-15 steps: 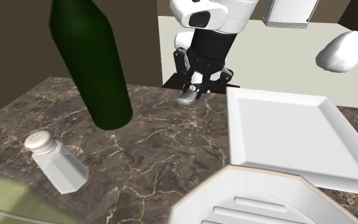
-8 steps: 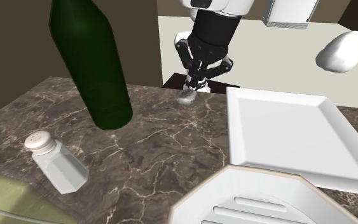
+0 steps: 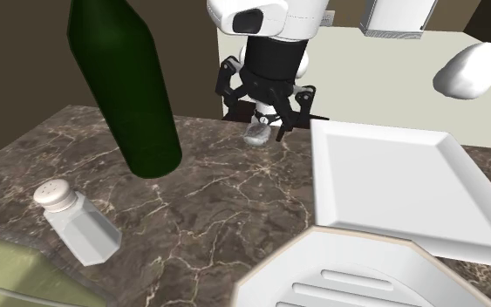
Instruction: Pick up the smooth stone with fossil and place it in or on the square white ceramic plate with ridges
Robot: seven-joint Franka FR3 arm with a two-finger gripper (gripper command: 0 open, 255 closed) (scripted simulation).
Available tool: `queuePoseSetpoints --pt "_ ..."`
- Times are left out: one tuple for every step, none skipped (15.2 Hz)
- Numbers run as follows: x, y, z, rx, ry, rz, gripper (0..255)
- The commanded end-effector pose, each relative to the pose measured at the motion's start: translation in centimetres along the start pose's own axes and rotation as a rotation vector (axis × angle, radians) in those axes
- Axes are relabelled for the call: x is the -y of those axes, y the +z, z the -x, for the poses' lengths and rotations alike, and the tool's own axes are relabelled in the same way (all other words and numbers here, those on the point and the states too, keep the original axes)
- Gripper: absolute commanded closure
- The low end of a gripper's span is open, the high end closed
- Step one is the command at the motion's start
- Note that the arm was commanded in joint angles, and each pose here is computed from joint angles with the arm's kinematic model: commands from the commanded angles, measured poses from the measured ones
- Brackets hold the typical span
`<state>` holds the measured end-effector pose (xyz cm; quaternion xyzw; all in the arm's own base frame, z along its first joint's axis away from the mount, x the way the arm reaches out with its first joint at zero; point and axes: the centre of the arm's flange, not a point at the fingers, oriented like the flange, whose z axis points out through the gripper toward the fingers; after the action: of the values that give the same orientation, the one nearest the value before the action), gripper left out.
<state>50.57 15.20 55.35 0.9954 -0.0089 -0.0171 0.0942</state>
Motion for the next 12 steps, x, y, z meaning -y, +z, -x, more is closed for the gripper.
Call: queuePoseSetpoints --pt "0.0 1.1 0.1 -0.001 0.0 -0.001 0" --pt "0.0 1.6 0.1 -0.001 0.0 -0.001 0" --pt "0.0 2.4 0.1 -0.001 0.0 -0.001 0" --pt "0.0 2.4 0.1 -0.001 0.0 -0.001 0" --pt "0.0 2.4 0.1 -0.001 0.0 -0.001 0" --pt "0.0 2.4 0.1 -0.001 0.0 -0.001 0" --pt "0.0 2.4 0.1 -0.001 0.0 -0.001 0" --pt "0.0 2.4 0.1 -0.001 0.0 -0.001 0" --pt "0.0 2.4 0.1 -0.001 0.0 -0.001 0" --pt "0.0 2.4 0.1 -0.001 0.0 -0.001 0" --pt "0.0 2.4 0.1 -0.001 0.0 -0.001 0" --pt "0.0 2.4 0.1 -0.001 0.0 -0.001 255"
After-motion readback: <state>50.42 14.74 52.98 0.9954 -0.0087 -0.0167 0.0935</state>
